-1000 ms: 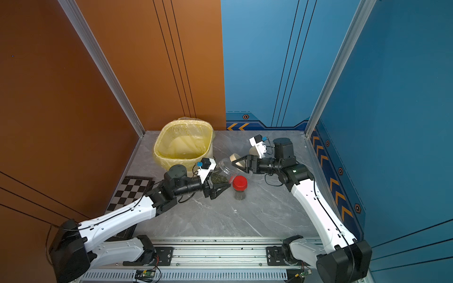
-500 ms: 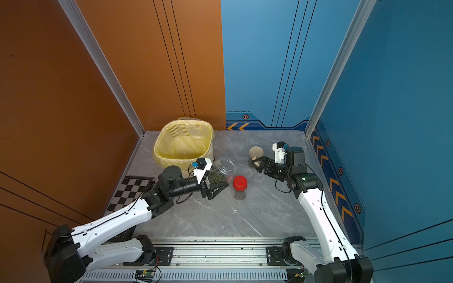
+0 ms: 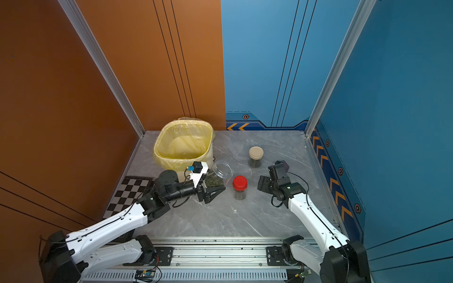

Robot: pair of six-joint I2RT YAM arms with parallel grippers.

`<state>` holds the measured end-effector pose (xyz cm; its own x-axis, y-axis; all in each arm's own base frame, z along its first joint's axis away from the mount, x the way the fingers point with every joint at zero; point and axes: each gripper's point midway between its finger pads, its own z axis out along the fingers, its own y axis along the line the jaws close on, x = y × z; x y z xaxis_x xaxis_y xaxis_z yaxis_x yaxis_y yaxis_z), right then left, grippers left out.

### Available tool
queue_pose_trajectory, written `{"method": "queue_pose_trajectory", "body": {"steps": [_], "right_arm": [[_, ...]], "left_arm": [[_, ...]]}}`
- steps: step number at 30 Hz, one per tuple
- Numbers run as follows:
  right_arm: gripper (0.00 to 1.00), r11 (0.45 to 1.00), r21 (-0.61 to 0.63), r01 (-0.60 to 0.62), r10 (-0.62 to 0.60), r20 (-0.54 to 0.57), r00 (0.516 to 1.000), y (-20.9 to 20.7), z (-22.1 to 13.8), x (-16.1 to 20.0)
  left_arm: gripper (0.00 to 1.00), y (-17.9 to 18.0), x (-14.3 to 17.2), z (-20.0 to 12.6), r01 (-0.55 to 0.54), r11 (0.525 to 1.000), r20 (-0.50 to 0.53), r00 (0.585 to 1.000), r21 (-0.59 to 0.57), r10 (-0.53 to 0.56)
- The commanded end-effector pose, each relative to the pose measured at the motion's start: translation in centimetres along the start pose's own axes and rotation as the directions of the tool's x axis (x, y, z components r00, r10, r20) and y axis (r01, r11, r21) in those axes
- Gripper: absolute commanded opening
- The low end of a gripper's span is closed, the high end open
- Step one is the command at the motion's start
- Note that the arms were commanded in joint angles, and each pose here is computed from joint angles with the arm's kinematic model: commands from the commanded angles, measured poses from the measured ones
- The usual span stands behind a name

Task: Empty moldy tea leaves from jars
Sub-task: Place the lid at the center of the board.

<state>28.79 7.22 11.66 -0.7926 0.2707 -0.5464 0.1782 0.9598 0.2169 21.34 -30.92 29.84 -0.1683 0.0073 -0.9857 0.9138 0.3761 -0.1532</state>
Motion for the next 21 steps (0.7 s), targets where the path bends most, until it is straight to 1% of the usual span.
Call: {"method": "queue_pose_trajectory", "body": {"steps": [1, 14, 19, 21], "right_arm": [[0.82, 0.992, 0.125, 0.01, -0.02, 0.074, 0.997, -1.6, 1.2, -0.7], [0.83, 0.983, 0.179, 0.03, -0.045, 0.081, 0.996, -1.6, 6.7, 0.8], [0.85, 0.977, 0.209, 0.04, -0.053, 0.054, 0.997, -1.9, 8.8, 1.7], [0.87, 0.976, 0.214, 0.047, -0.059, 0.048, 0.997, -1.7, 9.1, 1.9]], "left_arm": [[0.48, -1.1, -3.6, -1.0, -0.039, 0.999, 0.125, 0.991, 0.013, 0.037], [0.48, -2.3, -2.7, -1.7, -0.038, 0.999, 0.121, 0.992, 0.011, 0.037], [0.48, -2.8, -2.8, -1.7, -0.043, 0.999, 0.121, 0.992, 0.011, 0.041], [0.48, -3.0, -2.8, -1.8, -0.044, 0.999, 0.117, 0.992, 0.009, 0.043]]}}
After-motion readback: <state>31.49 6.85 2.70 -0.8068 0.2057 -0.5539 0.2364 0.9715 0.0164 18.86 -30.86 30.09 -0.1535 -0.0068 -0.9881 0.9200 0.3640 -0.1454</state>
